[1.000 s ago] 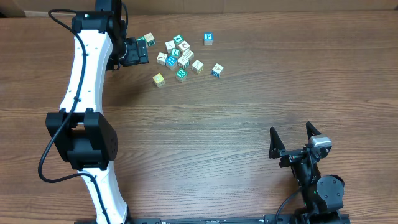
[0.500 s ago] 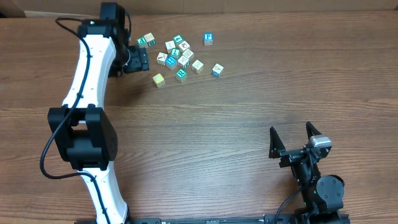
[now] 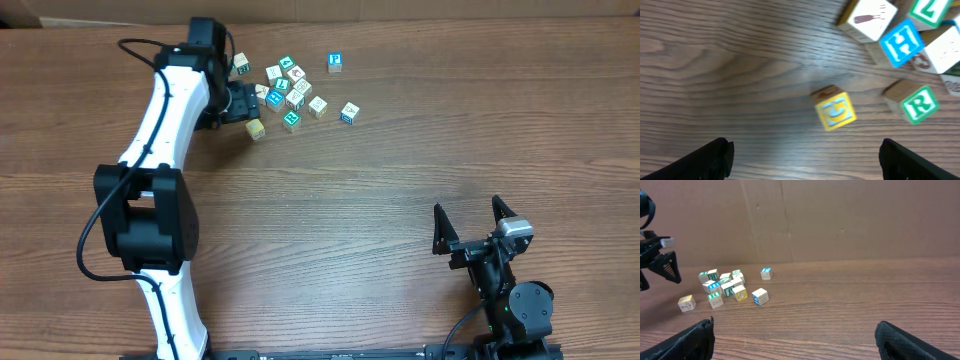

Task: Form a horizontal line
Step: 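Lower the left gripper onto the yellow block and close on it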

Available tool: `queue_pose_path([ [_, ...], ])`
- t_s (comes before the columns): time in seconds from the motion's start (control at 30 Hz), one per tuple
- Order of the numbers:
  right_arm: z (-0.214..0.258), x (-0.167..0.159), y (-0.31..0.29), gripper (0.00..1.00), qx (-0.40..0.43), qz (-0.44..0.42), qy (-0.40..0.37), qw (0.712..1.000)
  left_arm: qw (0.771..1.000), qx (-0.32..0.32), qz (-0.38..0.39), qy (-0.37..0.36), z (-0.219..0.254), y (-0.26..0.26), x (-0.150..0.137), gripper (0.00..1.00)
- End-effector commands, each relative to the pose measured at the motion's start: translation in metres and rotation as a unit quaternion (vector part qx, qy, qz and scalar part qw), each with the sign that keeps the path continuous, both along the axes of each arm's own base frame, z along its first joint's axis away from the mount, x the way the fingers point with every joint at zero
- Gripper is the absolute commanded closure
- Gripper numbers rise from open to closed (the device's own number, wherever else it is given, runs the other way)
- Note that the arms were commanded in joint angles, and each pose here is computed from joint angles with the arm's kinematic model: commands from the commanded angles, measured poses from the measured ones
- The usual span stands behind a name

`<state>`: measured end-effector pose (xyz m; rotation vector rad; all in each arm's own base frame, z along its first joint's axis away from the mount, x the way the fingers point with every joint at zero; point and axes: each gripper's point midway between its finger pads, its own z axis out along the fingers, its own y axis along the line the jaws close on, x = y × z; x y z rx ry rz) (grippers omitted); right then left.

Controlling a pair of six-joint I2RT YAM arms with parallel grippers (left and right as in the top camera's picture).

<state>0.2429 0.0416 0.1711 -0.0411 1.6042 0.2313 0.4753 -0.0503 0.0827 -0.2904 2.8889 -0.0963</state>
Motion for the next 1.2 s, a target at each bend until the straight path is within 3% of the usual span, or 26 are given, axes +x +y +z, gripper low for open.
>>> queue_pose_path([
  [0.0,-0.002,0.000,0.000,0.00,0.004,0.001,-0.002,1.000,0.999,0.006,0.037,0.003,-0.009,-0.010,0.000,0.10],
  [0.23,-0.002,0.000,0.000,0.00,0.004,0.001,-0.002,1.000,0.998,0.029,0.062,-0.012,-0.021,-0.017,0.001,0.12],
  [0.47,-0.002,0.000,0.000,0.00,0.004,0.001,-0.002,1.000,0.997,0.023,0.075,-0.016,-0.027,-0.018,0.002,0.36],
  [1.17,-0.002,0.000,0.000,0.00,0.004,0.001,-0.002,1.000,0.995,0.006,0.085,-0.046,-0.054,-0.027,0.009,0.38],
])
